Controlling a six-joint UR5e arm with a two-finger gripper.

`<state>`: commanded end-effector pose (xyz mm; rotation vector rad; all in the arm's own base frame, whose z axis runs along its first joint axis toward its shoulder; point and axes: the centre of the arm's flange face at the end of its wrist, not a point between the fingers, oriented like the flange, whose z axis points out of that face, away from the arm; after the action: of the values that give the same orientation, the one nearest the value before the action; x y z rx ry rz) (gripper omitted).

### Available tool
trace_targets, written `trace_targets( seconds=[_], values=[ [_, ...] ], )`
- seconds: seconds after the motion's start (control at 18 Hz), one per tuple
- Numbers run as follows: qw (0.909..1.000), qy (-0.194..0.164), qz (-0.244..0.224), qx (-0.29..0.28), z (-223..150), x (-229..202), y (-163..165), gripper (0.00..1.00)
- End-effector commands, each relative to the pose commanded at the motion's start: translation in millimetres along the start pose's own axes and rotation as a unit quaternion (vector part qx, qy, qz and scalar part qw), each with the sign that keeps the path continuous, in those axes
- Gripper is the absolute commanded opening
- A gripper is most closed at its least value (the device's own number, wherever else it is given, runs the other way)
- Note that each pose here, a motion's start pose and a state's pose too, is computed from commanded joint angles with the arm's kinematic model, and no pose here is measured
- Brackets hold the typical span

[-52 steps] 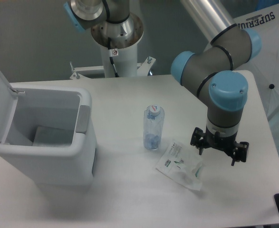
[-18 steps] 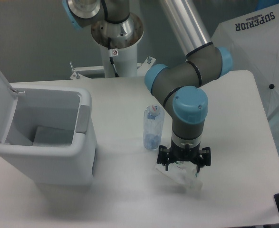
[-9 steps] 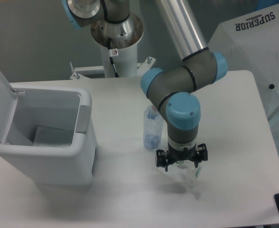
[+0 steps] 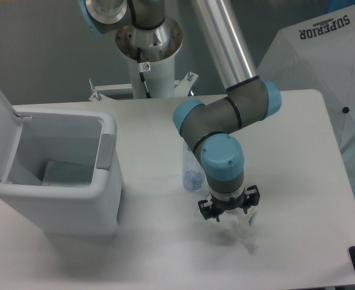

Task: Place the trash in the trash can
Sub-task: 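Close the gripper on the clear plastic wrapper, then lift the wrapper and carry it over the open trash bin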

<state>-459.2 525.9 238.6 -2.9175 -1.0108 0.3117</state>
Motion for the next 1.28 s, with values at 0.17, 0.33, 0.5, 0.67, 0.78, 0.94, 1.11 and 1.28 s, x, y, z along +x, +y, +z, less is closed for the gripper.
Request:
trace_targets(
  seconds=[0.17, 0.33, 0.5, 0.67, 0.78, 0.94, 1.11, 1.28],
  values=[
    [1.0, -0.001, -0.004, 0.004, -2.6, -0.9, -2.1, 0.02],
    [0.9998, 0.001, -0.016, 0.016, -12.7, -4.1, -8.3, 0.0],
    [0.9982, 0.002, -0.044, 0.039, -33.8, -13.6, -20.2, 0.0],
    [0.9966, 0.023, -0.049, 0.062, -50.4, -18.8, -29.8, 0.0],
    [0.9945, 0.035, -0.051, 0.085, -73.6, -21.2, -34.4, 0.0],
    [0.9894, 0.054, -0.048, 0.126, -126.9, -17.3, -29.9, 0.0],
    [0.9805, 0.086, -0.042, 0.172, -185.5, -9.7, -18.5, 0.0],
    [0.9707, 0.111, -0.03, 0.211, -237.3, 2.8, -3.4, 0.0]
  ],
)
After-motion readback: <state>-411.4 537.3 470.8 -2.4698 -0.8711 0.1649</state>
